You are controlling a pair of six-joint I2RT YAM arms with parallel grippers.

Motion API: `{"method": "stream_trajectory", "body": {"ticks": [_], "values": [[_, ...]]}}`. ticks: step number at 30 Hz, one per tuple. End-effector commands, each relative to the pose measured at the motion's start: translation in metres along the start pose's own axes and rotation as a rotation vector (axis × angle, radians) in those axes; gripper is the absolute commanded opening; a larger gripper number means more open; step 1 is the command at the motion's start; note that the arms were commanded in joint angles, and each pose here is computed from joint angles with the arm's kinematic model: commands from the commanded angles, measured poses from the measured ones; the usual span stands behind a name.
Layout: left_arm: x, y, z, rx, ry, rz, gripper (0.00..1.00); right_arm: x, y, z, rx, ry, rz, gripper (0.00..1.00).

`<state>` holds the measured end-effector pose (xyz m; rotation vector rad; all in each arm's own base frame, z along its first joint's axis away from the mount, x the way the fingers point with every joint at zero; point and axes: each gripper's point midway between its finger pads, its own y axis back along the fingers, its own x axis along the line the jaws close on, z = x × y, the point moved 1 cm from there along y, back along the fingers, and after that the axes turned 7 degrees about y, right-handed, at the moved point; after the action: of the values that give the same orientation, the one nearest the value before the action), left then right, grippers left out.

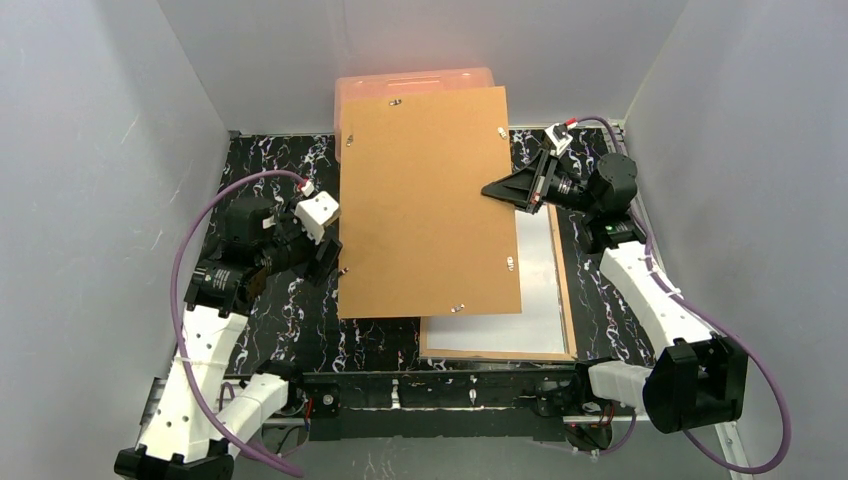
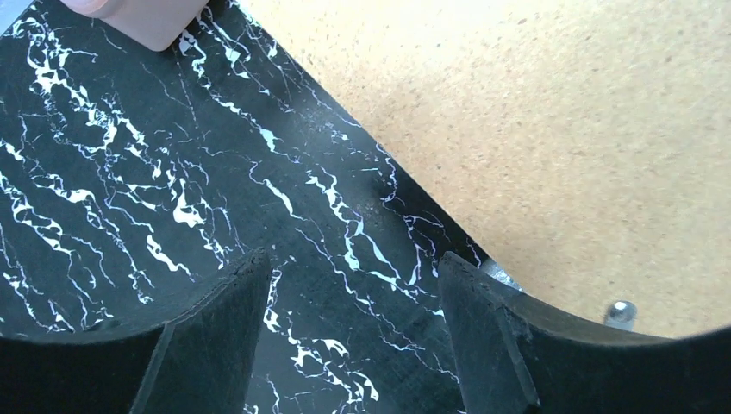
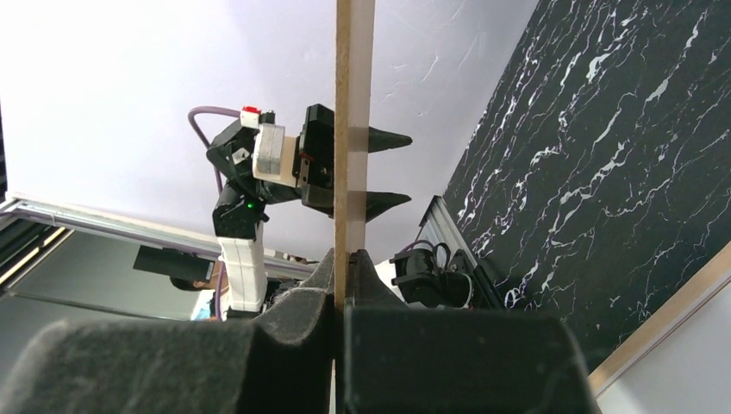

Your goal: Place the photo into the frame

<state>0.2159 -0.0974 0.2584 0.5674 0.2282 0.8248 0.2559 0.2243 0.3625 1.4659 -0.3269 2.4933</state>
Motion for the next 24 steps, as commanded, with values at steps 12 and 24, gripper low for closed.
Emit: {"method": "stream_trajectory", "body": {"ticks": [12, 24], "values": [[-0.006, 0.005, -0.006, 0.013, -0.003, 0.017, 0.69, 0.000, -0.010, 0.020, -0.174, 0.030, -0.058, 0.01], [-0.016, 0.003, -0.014, 0.034, 0.010, -0.026, 0.68, 0.000, -0.009, 0.023, -0.290, 0.027, -0.100, 0.01]]}}
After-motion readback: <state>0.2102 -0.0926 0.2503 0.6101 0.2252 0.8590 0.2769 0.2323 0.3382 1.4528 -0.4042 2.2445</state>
